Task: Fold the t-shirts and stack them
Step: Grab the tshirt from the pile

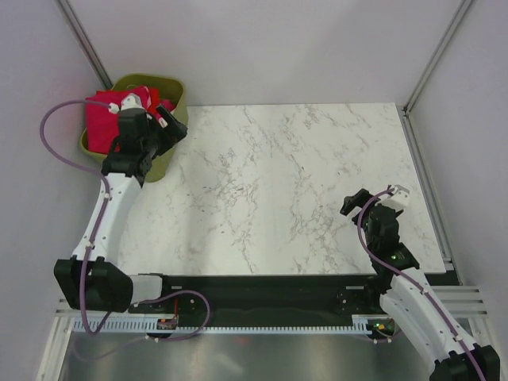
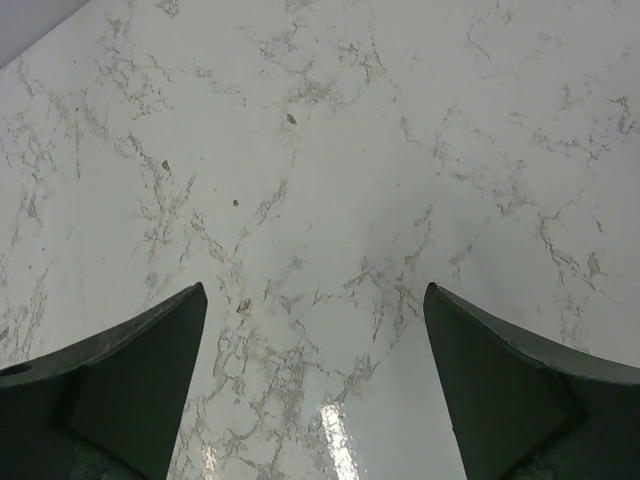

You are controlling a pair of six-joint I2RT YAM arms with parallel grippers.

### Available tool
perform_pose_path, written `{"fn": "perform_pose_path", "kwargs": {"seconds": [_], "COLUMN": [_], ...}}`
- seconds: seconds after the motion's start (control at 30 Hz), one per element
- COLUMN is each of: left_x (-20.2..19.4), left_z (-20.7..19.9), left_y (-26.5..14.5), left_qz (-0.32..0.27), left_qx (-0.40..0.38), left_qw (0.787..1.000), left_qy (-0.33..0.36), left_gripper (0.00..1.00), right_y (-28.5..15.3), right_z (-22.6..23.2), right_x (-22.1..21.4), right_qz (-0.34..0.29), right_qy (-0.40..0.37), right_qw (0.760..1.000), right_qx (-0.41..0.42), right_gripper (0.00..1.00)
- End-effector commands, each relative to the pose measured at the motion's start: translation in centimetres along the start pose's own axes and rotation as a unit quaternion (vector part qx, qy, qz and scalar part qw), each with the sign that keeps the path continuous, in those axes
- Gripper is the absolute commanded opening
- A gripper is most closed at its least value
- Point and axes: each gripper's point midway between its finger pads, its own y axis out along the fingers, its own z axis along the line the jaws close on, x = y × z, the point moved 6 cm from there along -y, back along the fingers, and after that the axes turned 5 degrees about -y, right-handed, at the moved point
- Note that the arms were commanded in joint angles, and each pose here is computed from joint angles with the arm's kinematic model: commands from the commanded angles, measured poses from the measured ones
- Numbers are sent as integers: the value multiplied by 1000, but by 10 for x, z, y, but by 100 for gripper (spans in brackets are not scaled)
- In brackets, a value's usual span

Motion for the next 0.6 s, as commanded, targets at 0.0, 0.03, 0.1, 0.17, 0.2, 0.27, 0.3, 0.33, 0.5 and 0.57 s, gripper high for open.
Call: {"fn": "perform_pose_path", "kwargs": {"seconds": [0.0,0.03,0.1,0.17,0.2,0.27,0.3,0.33,0.5,0.57], "left_x": [27,37,43,56,59,76,80,88,102,109], "left_z": [0,-1,3,9,10,28,32,40,60,65], "left_y": [7,18,27,40,44,49,50,50,60,64], "left_qz": [-10,-17,-13,-26,-30,-55,-62,-78,-121,-133], "left_qx": [53,68,88,118,128,166,176,193,265,287], "left_qw": [998,997,996,993,991,984,982,978,956,949], "left_qy": [10,9,11,4,0,-14,-20,-27,-12,4], "left_gripper": [95,91,85,78,77,76,76,75,77,78], "right_y": [-1,0,1,1,1,1,1,1,1,1], "right_z": [3,2,3,3,2,3,3,2,2,3], "right_x": [12,11,11,11,11,11,12,11,11,11], "right_qz": [-20,-18,-16,-15,-14,-14,-16,-15,-14,-14], "right_qy": [9,8,7,6,7,6,7,6,8,7], "right_qw": [1000,1000,1000,1000,1000,1000,1000,1000,1000,1000], "right_qx": [-4,-6,-7,-9,-11,-10,-10,-10,-11,-10], "right_gripper": [98,98,98,98,98,98,98,98,98,98]}}
